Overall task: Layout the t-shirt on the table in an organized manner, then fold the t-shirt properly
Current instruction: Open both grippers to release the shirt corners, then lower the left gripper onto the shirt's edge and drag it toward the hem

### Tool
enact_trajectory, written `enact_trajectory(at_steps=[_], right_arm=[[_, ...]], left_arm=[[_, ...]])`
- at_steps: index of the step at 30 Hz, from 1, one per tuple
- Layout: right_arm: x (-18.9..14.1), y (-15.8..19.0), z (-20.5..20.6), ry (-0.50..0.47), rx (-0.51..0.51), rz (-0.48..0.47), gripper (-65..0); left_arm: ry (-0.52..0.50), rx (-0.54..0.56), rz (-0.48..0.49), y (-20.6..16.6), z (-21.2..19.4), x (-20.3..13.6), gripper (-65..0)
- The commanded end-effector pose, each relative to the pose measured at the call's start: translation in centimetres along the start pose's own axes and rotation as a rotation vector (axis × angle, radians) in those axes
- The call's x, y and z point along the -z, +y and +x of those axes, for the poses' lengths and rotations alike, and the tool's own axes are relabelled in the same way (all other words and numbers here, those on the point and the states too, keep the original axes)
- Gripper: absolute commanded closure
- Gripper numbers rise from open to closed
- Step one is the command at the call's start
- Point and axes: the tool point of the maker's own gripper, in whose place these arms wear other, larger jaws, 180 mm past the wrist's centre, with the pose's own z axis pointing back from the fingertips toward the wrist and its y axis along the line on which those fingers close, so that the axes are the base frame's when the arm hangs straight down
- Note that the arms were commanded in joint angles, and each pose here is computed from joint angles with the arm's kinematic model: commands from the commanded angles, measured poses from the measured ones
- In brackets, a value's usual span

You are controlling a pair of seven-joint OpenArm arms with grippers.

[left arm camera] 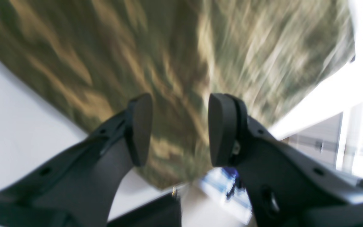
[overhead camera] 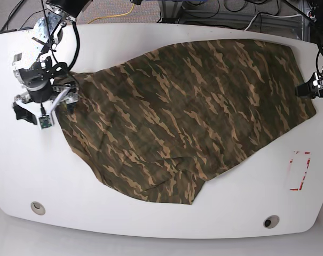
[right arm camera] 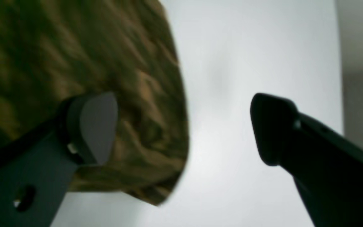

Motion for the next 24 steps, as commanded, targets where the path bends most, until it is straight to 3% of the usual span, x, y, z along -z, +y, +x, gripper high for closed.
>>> enact_trajectory(at_steps=[1, 6, 9, 11, 13, 14, 16, 18, 20, 21, 24], right_arm=[[-0.1, 0.4, 1.8, -0.062, -0.012, 0.020, -65.0], [0.6, 3.1, 2.8, -0.096, -0.015, 0.119, -65.0], [0.9, 4.2, 3.3, -0.109, -0.016, 0.157, -65.0], [1.1, 4.8, 3.7, -0.116, -0.023, 0.175, -57.2], [1.7, 6.1, 3.6, -0.106, -0.033, 0.213, -44.1], [1.8, 6.5, 3.6, -0.104, -0.036, 0.225, -40.1], [2.2, 8.1, 3.5, -0.095, -0.054, 0.270, -23.9], [2.5, 9.1, 3.3, -0.086, -0.062, 0.299, -11.7], [2.9, 10.1, 3.2, -0.077, -0.071, 0.329, -3.0], [3.2, 11.0, 3.2, -0.070, -0.080, 0.354, -0.2], [3.9, 13.0, 2.4, -0.036, -0.101, 0.410, -1.7]], left_arm=[[-0.079, 0.056, -0.009, -1.2, 2.3, -1.0, -26.8], [-0.160, 0.055, -0.042, -2.6, 3.8, -0.3, -25.8], [-0.169, 0.038, -0.027, -2.8, 3.6, 0.2, -18.2], [-0.157, 0.046, 0.003, -2.6, 3.1, 0.8, -9.0], [-0.128, 0.065, 0.051, -2.3, 2.5, 1.6, 0.0], [-0.118, 0.073, 0.064, -2.2, 2.3, 1.8, 0.0], [-0.073, 0.089, 0.101, -2.1, 1.1, 3.1, 0.0], [-0.053, 0.093, 0.119, -2.1, 0.4, 3.9, 0.0], [-0.038, 0.082, 0.136, -2.0, -0.3, 4.6, 0.0], [-0.024, 0.077, 0.144, -2.0, -0.9, 5.2, 0.0], [0.009, 0.084, 0.164, -2.1, -1.5, 6.6, 0.0]])
